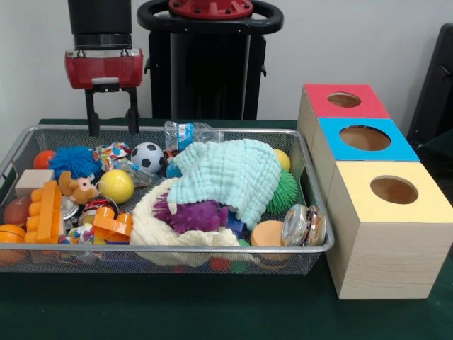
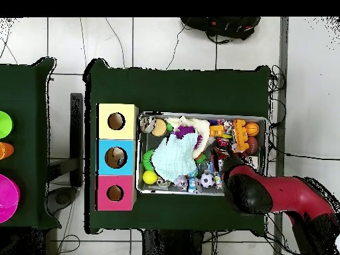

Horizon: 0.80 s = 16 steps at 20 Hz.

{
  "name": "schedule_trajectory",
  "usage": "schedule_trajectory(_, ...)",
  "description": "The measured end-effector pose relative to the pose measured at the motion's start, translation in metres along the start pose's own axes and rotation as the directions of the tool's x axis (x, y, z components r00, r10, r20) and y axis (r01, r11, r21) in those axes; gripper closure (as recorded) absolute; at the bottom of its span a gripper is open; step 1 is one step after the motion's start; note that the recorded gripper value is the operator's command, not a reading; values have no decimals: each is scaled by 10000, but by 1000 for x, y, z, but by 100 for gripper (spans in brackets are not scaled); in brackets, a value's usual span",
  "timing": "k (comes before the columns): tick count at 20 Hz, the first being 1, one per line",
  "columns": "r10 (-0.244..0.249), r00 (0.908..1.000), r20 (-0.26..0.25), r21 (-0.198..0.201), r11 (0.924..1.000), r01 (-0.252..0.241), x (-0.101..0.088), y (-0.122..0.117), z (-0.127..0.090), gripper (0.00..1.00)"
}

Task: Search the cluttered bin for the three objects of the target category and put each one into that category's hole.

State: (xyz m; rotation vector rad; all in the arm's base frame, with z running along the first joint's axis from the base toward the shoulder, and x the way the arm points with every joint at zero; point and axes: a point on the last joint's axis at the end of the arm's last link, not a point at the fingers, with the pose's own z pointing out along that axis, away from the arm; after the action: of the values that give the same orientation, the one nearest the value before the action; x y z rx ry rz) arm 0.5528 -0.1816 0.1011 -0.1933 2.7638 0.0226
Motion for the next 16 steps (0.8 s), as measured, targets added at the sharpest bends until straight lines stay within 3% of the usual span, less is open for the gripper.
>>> schedule_trajectory(6,-122,9997,193,-16,9999,122,6,-2,8,0)
schedule_trajectory(16,-748,9947,706,-646,9947,794,35,28,56,0)
